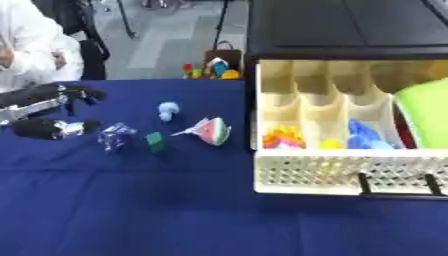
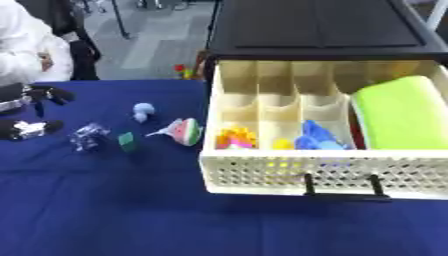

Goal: Pick up objects from table and place into drawer.

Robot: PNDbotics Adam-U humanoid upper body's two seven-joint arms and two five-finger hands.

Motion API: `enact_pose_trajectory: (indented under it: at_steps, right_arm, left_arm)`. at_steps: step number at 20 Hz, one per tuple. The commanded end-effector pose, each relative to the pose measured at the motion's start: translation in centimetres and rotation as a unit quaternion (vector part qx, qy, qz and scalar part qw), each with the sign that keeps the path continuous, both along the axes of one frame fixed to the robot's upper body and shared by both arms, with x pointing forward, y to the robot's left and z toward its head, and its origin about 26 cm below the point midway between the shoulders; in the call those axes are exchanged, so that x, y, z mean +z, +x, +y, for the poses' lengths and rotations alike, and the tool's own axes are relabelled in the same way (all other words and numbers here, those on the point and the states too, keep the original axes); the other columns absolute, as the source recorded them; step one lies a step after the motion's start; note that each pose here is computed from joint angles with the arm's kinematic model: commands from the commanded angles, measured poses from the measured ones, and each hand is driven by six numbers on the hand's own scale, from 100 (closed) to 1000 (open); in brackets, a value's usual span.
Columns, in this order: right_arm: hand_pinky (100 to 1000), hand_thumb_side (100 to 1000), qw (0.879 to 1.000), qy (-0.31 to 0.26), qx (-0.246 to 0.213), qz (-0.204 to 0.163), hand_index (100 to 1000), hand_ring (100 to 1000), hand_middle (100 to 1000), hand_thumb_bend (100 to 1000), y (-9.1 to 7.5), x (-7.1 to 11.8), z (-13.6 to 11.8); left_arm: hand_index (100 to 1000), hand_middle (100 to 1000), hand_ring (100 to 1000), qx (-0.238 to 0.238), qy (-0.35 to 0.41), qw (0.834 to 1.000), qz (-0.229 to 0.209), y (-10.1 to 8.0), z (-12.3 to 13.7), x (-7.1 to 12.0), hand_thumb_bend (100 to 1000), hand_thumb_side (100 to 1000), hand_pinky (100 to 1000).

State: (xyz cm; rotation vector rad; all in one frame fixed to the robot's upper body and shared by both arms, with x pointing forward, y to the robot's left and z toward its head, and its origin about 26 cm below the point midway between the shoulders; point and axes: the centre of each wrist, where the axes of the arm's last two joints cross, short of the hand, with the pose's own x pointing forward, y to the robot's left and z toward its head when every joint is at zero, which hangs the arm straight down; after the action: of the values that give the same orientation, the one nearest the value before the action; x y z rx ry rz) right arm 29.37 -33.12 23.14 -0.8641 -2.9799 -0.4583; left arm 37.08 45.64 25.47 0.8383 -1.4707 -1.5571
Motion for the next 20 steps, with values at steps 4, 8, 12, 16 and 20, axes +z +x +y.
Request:
enact_pose_trajectory:
  at_steps: [4,8,12,16,20]
  right_arm:
    - [651,1000,0.999,-0.001,0.01,-0.052,751,696,538,100,-0.2,0.9,-0.2]
    - [652,1000,0.998,-0.002,0.011,-0.055,750,697,537,100,-0.2,1.0,-0.1]
    - [652,1000,0.998,-0.003,0.012,-0.057,750,698,533,100,-0.1,1.1,-0.1]
    - [652,1000,0.998,-0.004,0.015,-0.061,750,698,531,100,-0.1,1.2,0.0]
    - [652,1000,0.998,-0.005,0.015,-0.063,749,698,529,100,-0.1,1.3,0.1]
  left_arm:
    - [1000,837,827,0.008,0.001,1.0,0.014,0.2,0.5,1.2,370,980,579]
    - [1000,863,849,0.047,-0.007,0.999,0.01,0.5,1.2,1.1,377,966,613]
    - [1000,894,881,0.091,-0.009,0.996,0.005,0.8,1.7,0.6,390,970,673]
    - [1000,899,889,0.119,-0.001,0.993,0.0,1.2,1.7,0.2,394,966,688]
    - [1000,917,917,0.138,0.012,0.99,-0.011,1.4,1.8,-0.1,403,952,737]
